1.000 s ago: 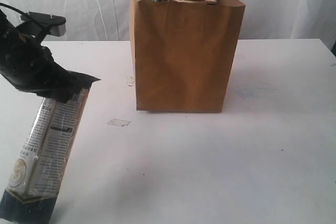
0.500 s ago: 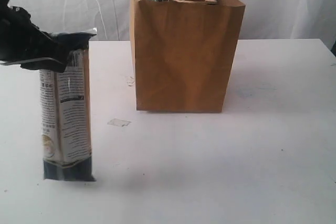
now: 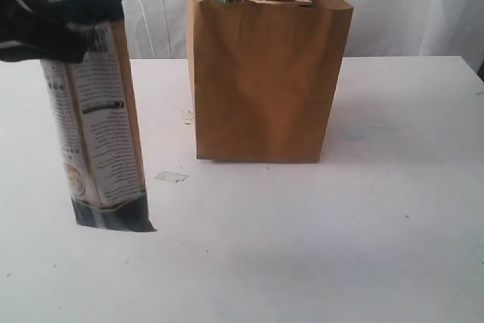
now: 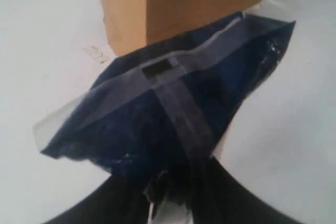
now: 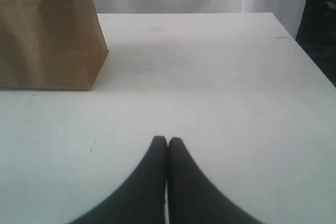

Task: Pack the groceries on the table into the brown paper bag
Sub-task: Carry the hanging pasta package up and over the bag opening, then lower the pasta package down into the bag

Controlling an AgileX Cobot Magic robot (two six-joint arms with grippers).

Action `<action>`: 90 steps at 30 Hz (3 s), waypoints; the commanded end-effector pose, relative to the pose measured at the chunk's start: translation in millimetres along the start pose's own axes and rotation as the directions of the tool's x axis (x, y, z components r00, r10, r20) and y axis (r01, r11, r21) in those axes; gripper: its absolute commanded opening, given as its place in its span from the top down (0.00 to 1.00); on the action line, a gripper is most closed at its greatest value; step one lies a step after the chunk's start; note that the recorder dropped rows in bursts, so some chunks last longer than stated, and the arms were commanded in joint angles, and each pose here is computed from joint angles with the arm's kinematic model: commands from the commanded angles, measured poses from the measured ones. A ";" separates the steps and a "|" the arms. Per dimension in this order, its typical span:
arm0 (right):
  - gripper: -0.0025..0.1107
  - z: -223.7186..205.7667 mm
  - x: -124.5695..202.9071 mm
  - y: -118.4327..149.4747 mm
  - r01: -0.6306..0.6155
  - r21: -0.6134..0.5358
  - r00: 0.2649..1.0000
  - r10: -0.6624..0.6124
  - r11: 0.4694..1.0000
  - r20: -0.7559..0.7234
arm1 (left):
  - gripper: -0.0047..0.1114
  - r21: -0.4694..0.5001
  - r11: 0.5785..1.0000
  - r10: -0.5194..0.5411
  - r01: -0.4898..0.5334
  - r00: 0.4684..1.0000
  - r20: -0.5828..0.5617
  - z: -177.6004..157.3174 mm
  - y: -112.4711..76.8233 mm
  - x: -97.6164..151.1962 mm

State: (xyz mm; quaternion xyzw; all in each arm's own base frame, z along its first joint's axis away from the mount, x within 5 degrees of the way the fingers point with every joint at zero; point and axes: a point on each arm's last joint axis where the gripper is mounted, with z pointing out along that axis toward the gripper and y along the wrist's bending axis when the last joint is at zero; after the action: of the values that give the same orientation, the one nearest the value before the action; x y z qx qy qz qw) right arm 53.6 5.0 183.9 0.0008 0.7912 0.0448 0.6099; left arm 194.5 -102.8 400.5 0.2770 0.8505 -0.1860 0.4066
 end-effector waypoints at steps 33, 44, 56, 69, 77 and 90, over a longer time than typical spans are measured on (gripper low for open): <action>0.98 0.1 0.7 -0.3 0.005 0.002 1.000 -0.005 1.000 0.010 | 0.96 0.248 0.826 -0.067 -0.506 0.348 0.935 -69.2 -53.7 -199.6; 0.98 0.1 0.4 -0.3 0.005 0.002 1.000 -0.005 1.000 0.013 | 0.96 -0.044 0.831 0.225 -0.554 0.264 0.938 29.0 -87.3 -215.3; 0.98 0.1 0.4 -0.3 0.005 0.002 1.000 -0.005 1.000 0.013 | 0.96 -0.167 0.840 0.350 -0.516 0.282 0.893 81.8 -90.0 -222.4; 0.98 0.1 0.0 -0.3 -0.011 0.002 1.000 0.011 1.000 0.017 | 0.96 -0.139 0.897 0.313 -0.420 0.382 0.870 98.4 -86.3 -221.8; 0.98 0.1 0.0 -0.3 -0.011 0.002 1.000 0.011 1.000 0.017 | 0.96 -0.065 0.918 0.240 -0.392 0.418 0.876 102.2 -86.6 -221.1; 0.98 0.1 -0.2 -0.3 -0.017 0.002 1.000 0.017 1.000 0.019 | 0.96 -0.269 0.912 0.400 -0.311 0.517 0.757 122.7 -107.7 -207.7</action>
State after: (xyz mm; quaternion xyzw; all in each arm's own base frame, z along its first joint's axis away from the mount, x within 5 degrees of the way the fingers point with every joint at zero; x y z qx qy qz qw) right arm 53.6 5.0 184.1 0.0088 0.7905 0.0510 0.6102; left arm 317.3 -321.7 494.3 0.3091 0.5106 -0.2216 0.7712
